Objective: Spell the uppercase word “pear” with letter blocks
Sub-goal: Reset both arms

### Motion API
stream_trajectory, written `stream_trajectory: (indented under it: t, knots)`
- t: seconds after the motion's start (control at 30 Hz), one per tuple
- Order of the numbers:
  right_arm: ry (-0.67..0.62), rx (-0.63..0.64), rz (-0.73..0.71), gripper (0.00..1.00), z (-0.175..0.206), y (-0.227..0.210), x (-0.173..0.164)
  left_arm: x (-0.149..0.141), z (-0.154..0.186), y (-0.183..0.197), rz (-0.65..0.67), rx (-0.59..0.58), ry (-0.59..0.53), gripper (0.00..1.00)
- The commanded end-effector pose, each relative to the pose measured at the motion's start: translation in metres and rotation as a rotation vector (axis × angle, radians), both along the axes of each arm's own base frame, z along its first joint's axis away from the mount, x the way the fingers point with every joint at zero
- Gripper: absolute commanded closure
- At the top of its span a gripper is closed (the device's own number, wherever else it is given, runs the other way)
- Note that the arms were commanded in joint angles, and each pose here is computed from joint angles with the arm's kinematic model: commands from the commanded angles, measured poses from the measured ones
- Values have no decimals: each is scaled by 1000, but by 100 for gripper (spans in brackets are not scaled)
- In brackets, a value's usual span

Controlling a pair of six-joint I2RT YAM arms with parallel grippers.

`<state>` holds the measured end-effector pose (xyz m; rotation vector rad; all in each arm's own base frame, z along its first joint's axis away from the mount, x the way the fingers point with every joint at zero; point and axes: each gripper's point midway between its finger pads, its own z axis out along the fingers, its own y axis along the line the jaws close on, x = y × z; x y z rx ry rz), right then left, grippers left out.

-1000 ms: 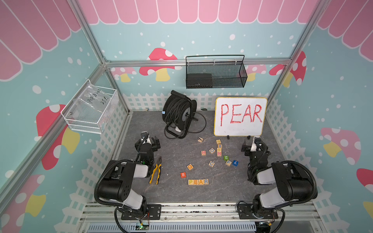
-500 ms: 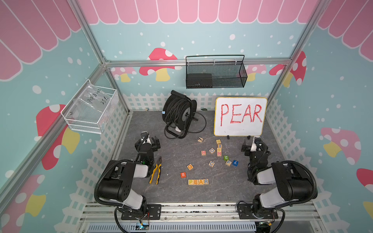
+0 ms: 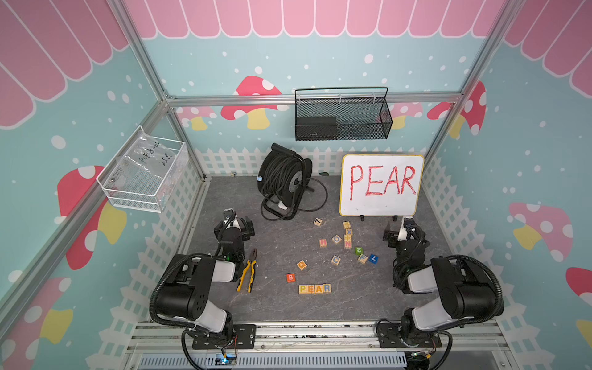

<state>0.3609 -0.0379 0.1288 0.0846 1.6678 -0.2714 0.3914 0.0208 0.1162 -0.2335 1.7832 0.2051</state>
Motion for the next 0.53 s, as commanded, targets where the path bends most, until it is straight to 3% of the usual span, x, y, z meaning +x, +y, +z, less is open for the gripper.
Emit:
stream_trajectory:
  t: [0.0,0.5]
  knots:
    - [-30,-18,10,0,8,2,2,4,5,0,-5,12,-8,0]
    - [-30,-18,10,1,8,2,2,10,1,1,-53,-32,19,0]
